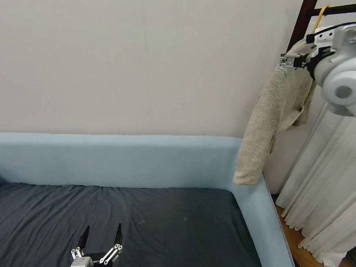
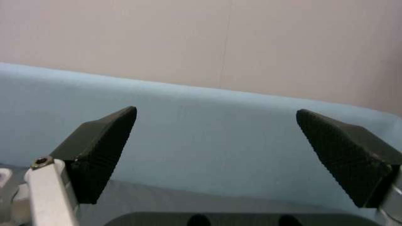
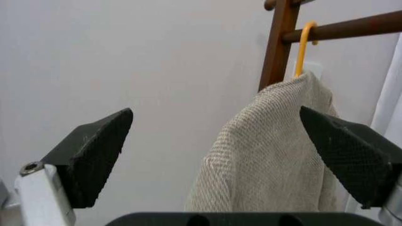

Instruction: Pick up the clothes from the sofa and hang them on the clothes hanger.

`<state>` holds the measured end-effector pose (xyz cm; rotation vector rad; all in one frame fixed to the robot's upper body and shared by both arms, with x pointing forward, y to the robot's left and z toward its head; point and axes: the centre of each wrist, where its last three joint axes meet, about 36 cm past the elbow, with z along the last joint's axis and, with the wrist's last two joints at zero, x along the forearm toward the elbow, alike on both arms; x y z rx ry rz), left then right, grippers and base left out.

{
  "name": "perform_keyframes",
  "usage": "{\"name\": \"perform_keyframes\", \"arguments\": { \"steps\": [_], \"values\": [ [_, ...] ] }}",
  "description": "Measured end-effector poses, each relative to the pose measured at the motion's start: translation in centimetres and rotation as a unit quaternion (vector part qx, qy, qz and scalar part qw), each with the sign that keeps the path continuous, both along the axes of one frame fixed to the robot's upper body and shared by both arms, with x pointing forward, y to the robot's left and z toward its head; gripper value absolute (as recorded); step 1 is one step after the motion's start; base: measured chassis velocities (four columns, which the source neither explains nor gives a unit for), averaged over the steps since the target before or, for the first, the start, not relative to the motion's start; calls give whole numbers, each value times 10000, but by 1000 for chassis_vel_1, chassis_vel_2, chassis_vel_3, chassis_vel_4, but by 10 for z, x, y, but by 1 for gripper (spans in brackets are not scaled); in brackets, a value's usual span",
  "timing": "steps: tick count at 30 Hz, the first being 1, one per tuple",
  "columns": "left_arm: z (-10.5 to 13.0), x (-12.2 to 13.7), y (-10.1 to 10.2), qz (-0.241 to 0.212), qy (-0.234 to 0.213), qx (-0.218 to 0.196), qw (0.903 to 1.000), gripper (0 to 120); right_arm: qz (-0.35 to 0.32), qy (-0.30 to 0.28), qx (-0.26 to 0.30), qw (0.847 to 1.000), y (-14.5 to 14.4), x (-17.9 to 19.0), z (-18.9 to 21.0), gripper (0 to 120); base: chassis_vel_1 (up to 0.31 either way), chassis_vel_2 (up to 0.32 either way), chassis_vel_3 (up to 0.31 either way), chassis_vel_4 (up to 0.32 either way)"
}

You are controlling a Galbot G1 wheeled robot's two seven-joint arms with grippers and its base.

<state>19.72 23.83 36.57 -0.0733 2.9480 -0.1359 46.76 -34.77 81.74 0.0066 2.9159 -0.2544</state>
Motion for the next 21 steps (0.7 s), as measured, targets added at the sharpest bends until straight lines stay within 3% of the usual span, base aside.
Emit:
{"name": "perform_keyframes", "arguments": {
  "steps": [4,10,12,14,16,17,21],
  "values": [
    [0,0,0,4,1,-1,10000,100,267,-104,-204,9994,-7,-20,-37,100,0,0,0,0],
    [0,0,0,4,1,-1,10000,100,655,-48,-82,9978,6,-26,-107,100,0,0,0,0],
    [0,0,0,4,1,-1,10000,100,695,-217,14,9973,-2,-41,-128,100,5,24,28,-5],
    [0,0,0,6,1,-1,10000,100,609,-62,124,9980,-15,-59,-167,100,6,10,28,1],
    [0,0,0,2,0,0,10000,100,582,-16,142,9982,-18,-64,-176,100,0,0,0,0],
    [0,0,0,3,0,0,10000,100,477,74,150,9987,-27,-82,-203,100,0,0,0,0],
    [0,0,0,-3,1,0,10000,100,412,134,153,9989,-35,-116,-237,100,0,0,0,0]
  ]
}}
